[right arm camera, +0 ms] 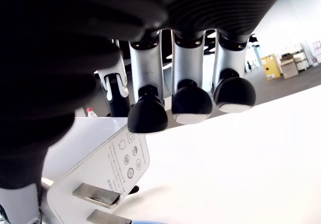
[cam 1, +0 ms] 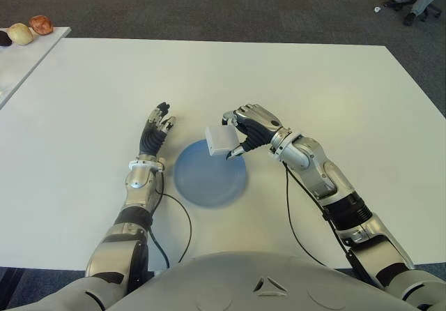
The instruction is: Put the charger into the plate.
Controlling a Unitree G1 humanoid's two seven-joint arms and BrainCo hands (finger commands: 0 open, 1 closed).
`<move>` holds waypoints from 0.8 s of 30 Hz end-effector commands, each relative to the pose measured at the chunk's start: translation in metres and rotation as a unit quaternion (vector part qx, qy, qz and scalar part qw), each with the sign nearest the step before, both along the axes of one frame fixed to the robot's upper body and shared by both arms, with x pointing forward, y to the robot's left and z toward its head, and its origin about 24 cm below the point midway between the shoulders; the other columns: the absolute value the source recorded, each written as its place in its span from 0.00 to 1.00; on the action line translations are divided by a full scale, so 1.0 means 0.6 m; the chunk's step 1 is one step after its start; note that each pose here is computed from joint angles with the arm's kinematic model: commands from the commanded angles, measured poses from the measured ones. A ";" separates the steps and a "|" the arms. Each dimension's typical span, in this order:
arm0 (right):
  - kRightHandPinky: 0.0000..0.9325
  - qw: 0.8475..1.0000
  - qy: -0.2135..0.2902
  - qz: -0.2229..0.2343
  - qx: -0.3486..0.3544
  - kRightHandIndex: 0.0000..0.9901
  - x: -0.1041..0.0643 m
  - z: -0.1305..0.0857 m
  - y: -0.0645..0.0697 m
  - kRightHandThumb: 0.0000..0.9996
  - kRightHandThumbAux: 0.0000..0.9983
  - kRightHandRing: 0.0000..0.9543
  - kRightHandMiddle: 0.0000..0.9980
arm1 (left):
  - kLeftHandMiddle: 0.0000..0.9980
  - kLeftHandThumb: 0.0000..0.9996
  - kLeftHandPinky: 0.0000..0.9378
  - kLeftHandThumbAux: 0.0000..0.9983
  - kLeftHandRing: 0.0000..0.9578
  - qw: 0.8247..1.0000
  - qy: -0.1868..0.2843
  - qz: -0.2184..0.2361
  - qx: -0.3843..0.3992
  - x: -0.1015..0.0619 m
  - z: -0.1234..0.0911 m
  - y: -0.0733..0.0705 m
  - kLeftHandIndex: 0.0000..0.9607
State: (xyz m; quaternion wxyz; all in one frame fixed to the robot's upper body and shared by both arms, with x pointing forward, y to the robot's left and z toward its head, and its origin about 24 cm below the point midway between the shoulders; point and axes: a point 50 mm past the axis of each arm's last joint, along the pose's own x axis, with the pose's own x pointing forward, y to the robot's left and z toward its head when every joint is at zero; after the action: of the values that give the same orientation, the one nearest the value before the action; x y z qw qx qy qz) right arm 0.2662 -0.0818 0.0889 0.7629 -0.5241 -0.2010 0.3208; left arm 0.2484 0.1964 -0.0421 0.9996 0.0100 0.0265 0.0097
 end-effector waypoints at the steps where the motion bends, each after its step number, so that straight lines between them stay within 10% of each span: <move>1: 0.92 1.000 0.019 0.003 -0.007 0.45 -0.005 -0.015 0.002 0.75 0.71 0.91 0.89 | 0.12 0.00 0.02 0.54 0.07 0.995 0.100 -0.003 -0.030 -0.054 -0.063 -0.021 0.12; 24: 0.87 0.997 0.070 0.017 -0.026 0.45 -0.021 -0.066 0.016 0.75 0.71 0.89 0.86 | 0.13 0.00 0.05 0.51 0.09 0.995 0.095 -0.007 -0.032 -0.051 -0.061 -0.026 0.13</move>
State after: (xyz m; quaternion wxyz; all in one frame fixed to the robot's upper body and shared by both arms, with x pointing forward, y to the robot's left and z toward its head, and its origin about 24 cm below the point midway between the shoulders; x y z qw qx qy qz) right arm 0.2557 -0.0729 0.0570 0.7500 -0.5310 -0.1584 0.3612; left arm 0.2484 0.1922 -0.0417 0.9998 0.0042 0.0198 0.0072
